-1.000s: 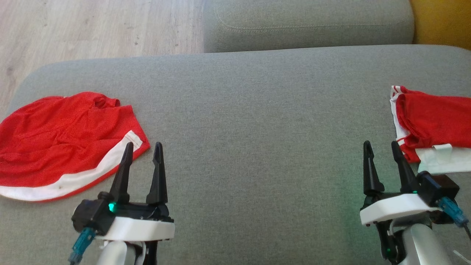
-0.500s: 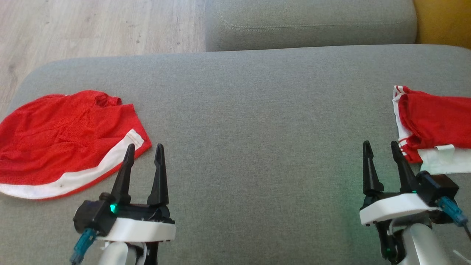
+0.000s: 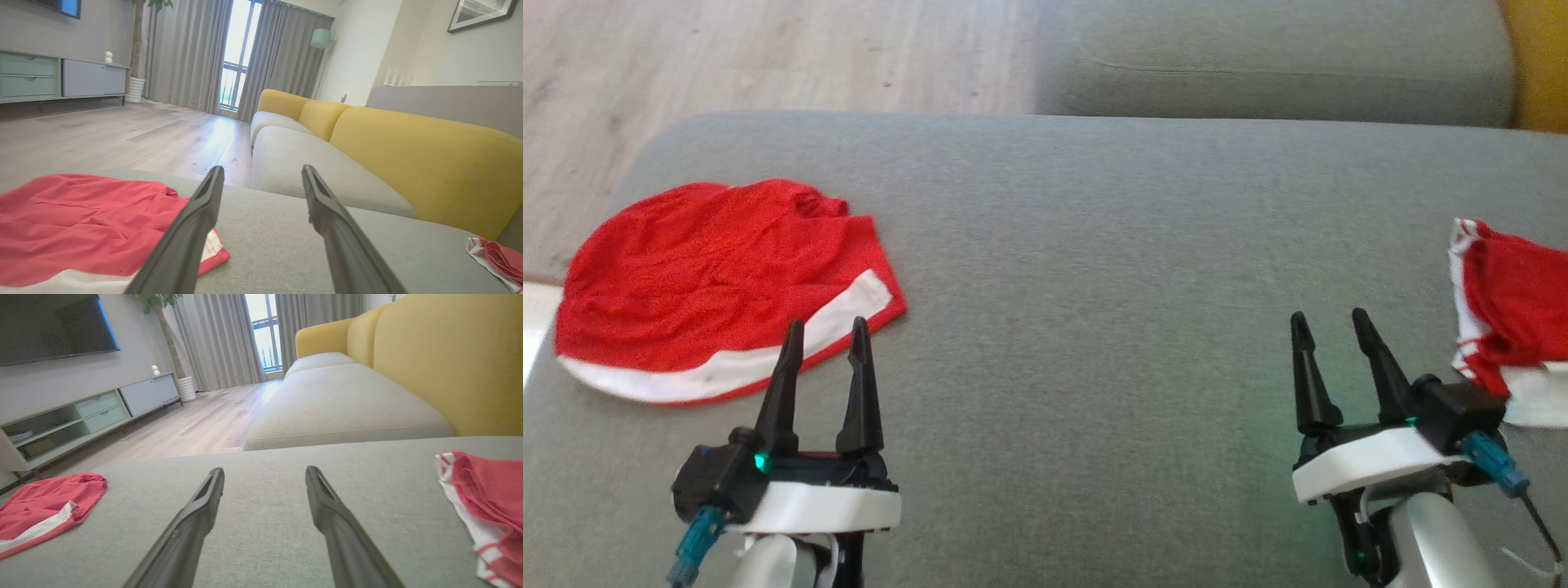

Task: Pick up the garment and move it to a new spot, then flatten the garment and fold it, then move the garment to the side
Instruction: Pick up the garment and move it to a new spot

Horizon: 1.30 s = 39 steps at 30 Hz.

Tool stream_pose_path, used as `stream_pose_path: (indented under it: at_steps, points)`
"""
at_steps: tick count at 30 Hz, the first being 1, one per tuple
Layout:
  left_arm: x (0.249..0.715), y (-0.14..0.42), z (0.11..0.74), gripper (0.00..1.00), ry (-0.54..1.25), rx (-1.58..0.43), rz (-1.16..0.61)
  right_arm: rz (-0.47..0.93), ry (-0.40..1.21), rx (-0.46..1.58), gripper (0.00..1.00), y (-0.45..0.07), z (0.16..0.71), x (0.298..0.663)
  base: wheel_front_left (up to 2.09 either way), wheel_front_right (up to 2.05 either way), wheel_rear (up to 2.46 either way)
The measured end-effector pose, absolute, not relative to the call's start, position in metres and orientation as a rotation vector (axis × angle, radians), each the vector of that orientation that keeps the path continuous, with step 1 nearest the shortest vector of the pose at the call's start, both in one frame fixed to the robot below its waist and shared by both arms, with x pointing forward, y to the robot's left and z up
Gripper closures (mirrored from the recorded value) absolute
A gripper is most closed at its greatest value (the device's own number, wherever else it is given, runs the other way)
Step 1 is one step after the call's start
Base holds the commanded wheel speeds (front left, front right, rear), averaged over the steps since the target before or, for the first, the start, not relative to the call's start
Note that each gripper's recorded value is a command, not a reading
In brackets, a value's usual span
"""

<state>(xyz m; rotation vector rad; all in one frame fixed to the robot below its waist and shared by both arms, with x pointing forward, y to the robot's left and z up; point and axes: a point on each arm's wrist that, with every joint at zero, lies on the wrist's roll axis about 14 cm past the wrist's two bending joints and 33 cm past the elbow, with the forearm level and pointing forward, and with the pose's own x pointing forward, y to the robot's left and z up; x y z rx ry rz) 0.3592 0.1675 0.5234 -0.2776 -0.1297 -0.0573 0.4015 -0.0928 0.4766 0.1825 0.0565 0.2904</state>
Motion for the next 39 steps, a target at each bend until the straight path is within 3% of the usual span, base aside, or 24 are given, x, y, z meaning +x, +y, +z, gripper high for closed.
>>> stream_pose_path:
  at_steps: [20,39]
  points:
    - [0.298,0.260,0.523,0.00,-0.170,-0.244,0.252,0.592,0.084,0.192,0.00,0.012,0.481,0.395,0.00,0.00,0.00]
    - [0.281,0.286,0.520,0.00,-0.168,-0.226,0.341,0.642,0.112,0.208,0.00,0.030,0.474,0.392,0.00,0.00,0.00]
